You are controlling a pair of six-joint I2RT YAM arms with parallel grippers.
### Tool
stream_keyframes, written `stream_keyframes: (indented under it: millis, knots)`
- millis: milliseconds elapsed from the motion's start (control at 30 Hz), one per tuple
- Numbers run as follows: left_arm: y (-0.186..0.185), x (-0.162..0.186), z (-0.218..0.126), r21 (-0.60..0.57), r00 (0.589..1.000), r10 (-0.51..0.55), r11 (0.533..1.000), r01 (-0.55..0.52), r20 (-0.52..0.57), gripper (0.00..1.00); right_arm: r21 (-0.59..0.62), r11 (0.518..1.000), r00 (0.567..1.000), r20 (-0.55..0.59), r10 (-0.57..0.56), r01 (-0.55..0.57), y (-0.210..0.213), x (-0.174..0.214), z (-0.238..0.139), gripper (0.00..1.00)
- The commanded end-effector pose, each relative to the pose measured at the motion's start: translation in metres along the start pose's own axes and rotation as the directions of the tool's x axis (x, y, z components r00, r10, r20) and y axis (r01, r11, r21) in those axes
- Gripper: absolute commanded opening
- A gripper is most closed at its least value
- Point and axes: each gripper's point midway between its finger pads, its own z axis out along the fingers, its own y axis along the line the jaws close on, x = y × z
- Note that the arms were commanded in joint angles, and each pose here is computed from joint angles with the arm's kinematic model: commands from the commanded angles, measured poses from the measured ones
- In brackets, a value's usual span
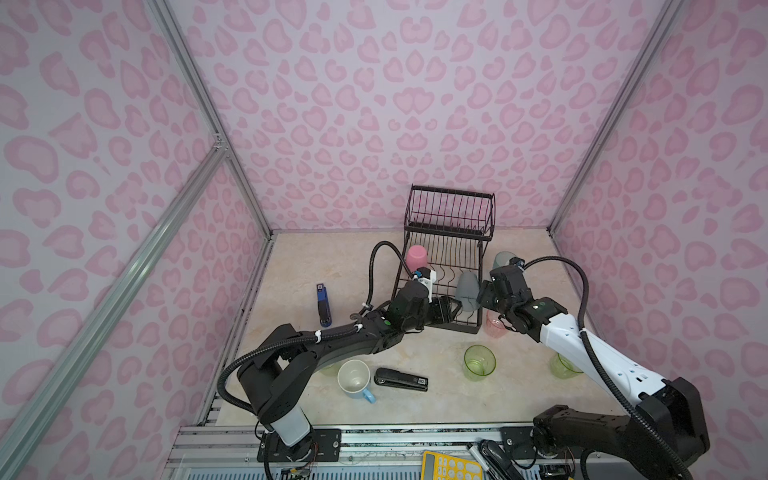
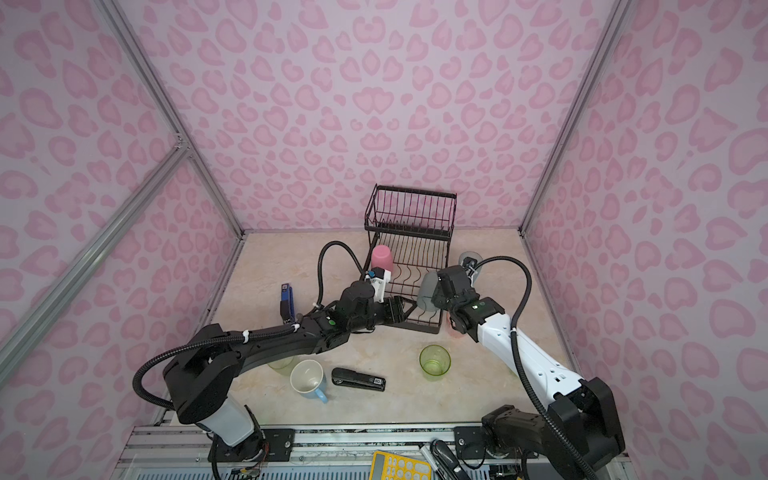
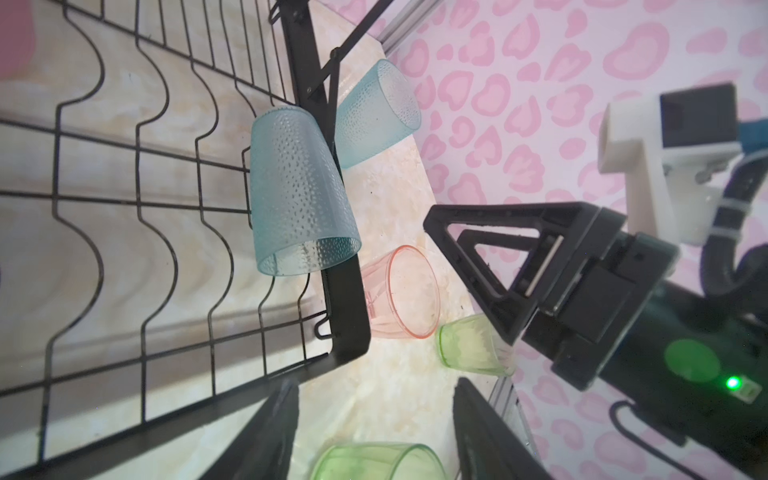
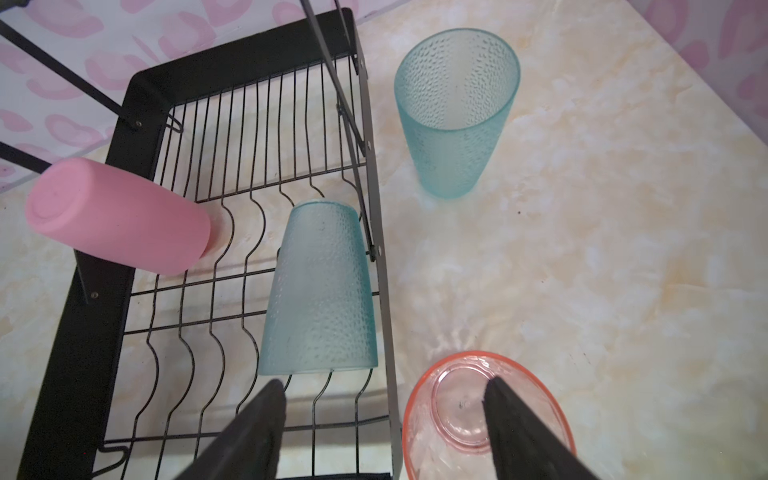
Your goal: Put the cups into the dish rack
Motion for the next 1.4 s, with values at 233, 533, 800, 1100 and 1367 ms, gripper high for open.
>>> stream_keyframes:
  millis: [233,533,800,1100,1367]
  knots:
    - [-0.025,0.009,0.009,-0.011,0.87,-0.493,0.87,0.494,0.018,0.66,0.003,0.977,0.977,0.007,0.215,-0.215,-0.04,-0.004,-0.009,0.74]
    - [-0.024,0.009,0.046,0.016,0.724,-0.686,0.727,0.687,0.071,0.65,-0.052,0.967,0.968,0.018,0.251,-0.249,-0.049,-0.003,-0.015,0.73]
    - [-0.013,-0.01,0.063,0.067,0.627,-0.753,0.649,0.757,0.2,0.61,-0.092,0.965,0.969,0.015,0.247,-0.245,-0.049,0.007,-0.015,0.73]
    - [0.008,-0.013,0.089,0.068,0.559,-0.781,0.597,0.8,0.279,0.57,-0.112,0.96,0.962,0.059,0.265,-0.258,-0.051,0.0,-0.023,0.73]
    - [0.009,-0.031,0.107,0.11,0.549,-0.771,0.606,0.788,0.322,0.55,-0.117,0.961,0.963,0.069,0.259,-0.25,-0.052,0.001,-0.024,0.73]
